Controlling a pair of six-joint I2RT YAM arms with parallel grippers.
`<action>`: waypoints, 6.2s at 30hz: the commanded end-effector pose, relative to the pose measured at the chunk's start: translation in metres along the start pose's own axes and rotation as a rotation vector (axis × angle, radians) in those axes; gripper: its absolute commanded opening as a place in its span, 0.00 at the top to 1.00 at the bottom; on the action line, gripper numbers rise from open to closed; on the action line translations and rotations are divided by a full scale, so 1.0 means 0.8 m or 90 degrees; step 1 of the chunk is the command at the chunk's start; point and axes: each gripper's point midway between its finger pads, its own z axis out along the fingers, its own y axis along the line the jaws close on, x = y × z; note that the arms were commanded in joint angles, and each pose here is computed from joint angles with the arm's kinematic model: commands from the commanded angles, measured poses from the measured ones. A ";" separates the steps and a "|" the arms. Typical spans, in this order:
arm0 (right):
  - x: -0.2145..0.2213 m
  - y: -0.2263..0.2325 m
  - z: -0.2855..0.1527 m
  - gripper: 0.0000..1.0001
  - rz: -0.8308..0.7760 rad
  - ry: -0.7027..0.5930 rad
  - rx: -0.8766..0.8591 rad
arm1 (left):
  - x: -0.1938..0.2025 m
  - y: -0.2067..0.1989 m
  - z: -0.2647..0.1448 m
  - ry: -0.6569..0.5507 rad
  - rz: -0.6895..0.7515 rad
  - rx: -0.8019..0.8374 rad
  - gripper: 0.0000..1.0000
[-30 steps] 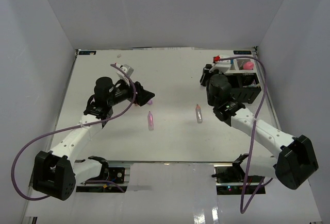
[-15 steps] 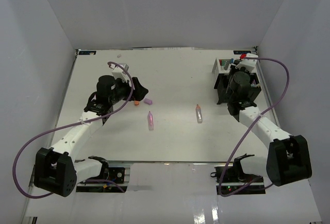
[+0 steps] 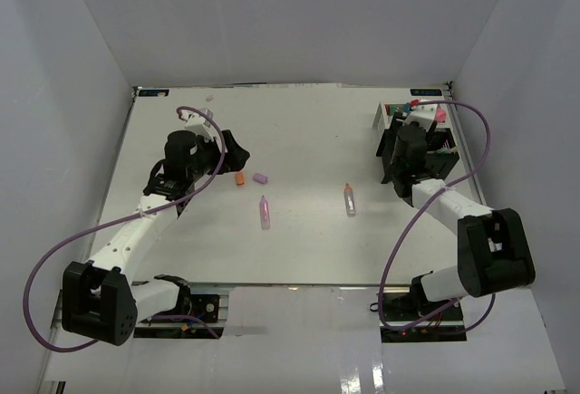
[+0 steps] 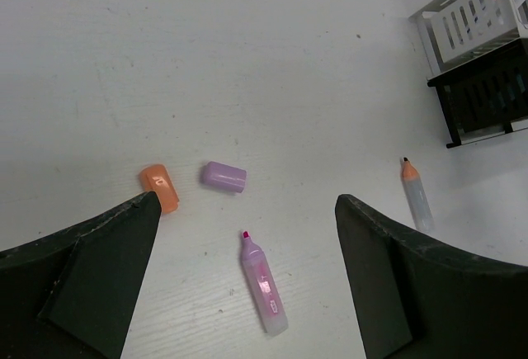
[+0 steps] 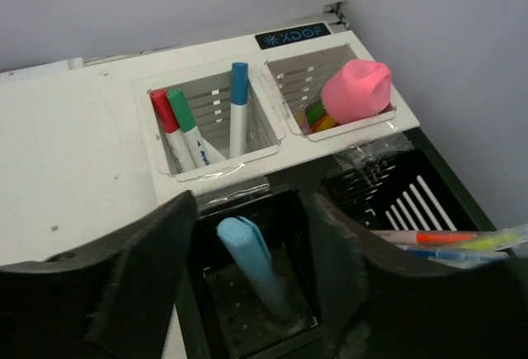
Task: Sort the stationery into containers
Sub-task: Place the pen in the storage box, then pick up the pen from the center of the board, then close the pen cap on the pen.
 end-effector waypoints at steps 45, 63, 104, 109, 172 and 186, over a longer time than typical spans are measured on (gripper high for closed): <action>0.250 0.100 -0.236 0.42 -0.132 0.524 -0.292 | -0.019 0.003 0.002 -0.007 -0.036 0.011 0.02; 0.263 0.107 -0.235 0.51 -0.157 0.527 -0.280 | -0.016 0.003 0.004 0.000 -0.041 0.014 0.02; 0.027 0.260 -0.326 0.92 0.034 0.089 -0.485 | -0.009 -0.155 -0.036 -0.059 -0.129 0.222 0.02; -0.002 0.278 -0.343 0.92 0.063 0.053 -0.512 | -0.008 -0.176 -0.032 -0.075 -0.122 0.230 0.02; 0.054 0.251 -0.349 0.10 -0.021 0.134 -0.562 | -0.049 -0.086 -0.016 -0.079 0.060 0.078 0.85; 0.056 0.409 -0.326 0.00 -0.161 0.167 -0.623 | -0.073 0.053 -0.058 -0.161 0.074 -0.126 0.85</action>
